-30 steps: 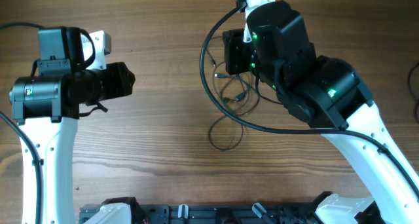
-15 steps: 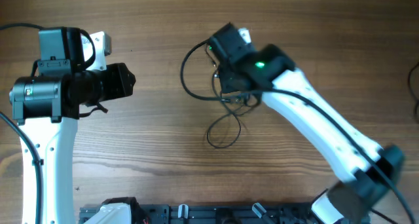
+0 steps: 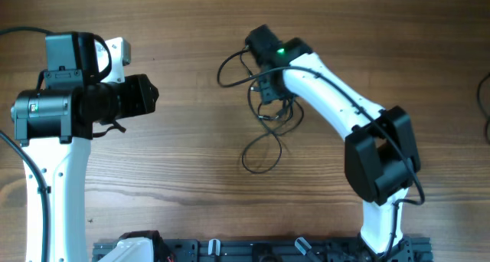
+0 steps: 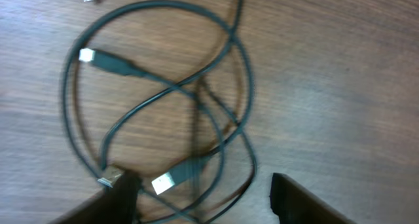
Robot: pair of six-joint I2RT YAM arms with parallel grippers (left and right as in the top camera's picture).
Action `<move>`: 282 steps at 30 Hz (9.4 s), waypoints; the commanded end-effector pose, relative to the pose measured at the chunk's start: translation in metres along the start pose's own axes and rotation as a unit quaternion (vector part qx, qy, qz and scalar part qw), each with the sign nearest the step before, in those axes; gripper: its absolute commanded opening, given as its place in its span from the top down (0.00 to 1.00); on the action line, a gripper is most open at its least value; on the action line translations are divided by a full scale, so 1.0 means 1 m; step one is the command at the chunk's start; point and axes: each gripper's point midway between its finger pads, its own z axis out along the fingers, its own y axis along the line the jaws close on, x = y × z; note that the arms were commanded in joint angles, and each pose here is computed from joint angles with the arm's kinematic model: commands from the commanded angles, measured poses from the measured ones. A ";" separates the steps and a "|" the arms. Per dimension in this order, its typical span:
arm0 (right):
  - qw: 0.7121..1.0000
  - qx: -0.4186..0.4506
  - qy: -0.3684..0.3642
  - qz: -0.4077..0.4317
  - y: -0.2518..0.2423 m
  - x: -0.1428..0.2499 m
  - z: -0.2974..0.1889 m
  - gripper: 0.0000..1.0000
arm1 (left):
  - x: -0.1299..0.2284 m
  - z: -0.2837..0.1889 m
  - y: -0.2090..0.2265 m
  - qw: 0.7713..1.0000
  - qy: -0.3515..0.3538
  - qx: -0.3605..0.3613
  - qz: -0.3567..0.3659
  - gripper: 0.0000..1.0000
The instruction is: Untangle cables
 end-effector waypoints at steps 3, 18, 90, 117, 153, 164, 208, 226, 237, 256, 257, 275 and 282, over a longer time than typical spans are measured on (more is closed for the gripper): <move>0.995 -0.080 0.050 0.011 -0.001 0.010 0.012 0.96 | -0.004 -0.008 0.000 1.000 -0.015 -0.001 0.009 0.49; 0.940 -0.280 -0.195 0.001 0.001 -0.034 -0.254 0.96 | -0.004 -0.008 0.000 1.000 -0.015 0.000 0.009 0.51; 0.687 0.155 -0.535 0.467 -0.536 0.028 -0.371 0.96 | 0.134 0.087 -0.123 0.918 0.192 0.175 0.300 0.57; 0.732 -0.074 0.025 0.677 -0.453 0.144 0.010 0.00 | 0.135 0.086 -0.127 0.916 0.193 0.186 0.298 0.56; 0.943 -0.004 0.064 0.327 -0.319 0.083 0.125 0.96 | 0.131 0.087 -0.130 0.920 0.184 0.187 0.292 0.57; 0.882 0.033 0.040 0.469 -0.403 0.138 0.142 0.96 | 0.131 0.087 -0.129 0.920 0.186 0.186 0.291 0.57; 0.836 -0.377 0.121 0.379 -0.199 0.080 0.100 0.45 | 0.073 0.104 -0.143 0.941 0.059 0.156 0.293 0.00; 0.956 -0.194 0.219 0.006 -0.032 0.099 0.098 0.48 | 0.030 0.113 -0.058 0.991 0.025 -0.018 0.127 0.00; 0.975 -0.215 0.031 0.040 -0.043 0.030 -0.034 0.41 | 0.005 0.105 0.049 0.995 0.022 -0.095 0.008 0.00; 0.869 -0.288 -0.076 -0.395 0.150 0.111 -0.123 0.00 | -0.014 0.114 0.068 0.995 -0.002 -0.104 0.009 0.00; 0.850 -0.286 -0.082 -0.434 0.153 0.116 -0.124 0.00 | -0.013 0.113 0.068 0.995 -0.001 -0.104 0.008 0.00; 0.721 -0.294 -0.072 -0.624 0.150 0.141 -0.071 0.00 | -0.005 0.114 0.063 0.996 0.016 -0.089 0.006 0.00; 0.727 -0.297 -0.045 -0.618 0.151 0.141 -0.044 0.50 | -0.005 0.114 0.063 0.996 0.016 -0.089 0.005 0.00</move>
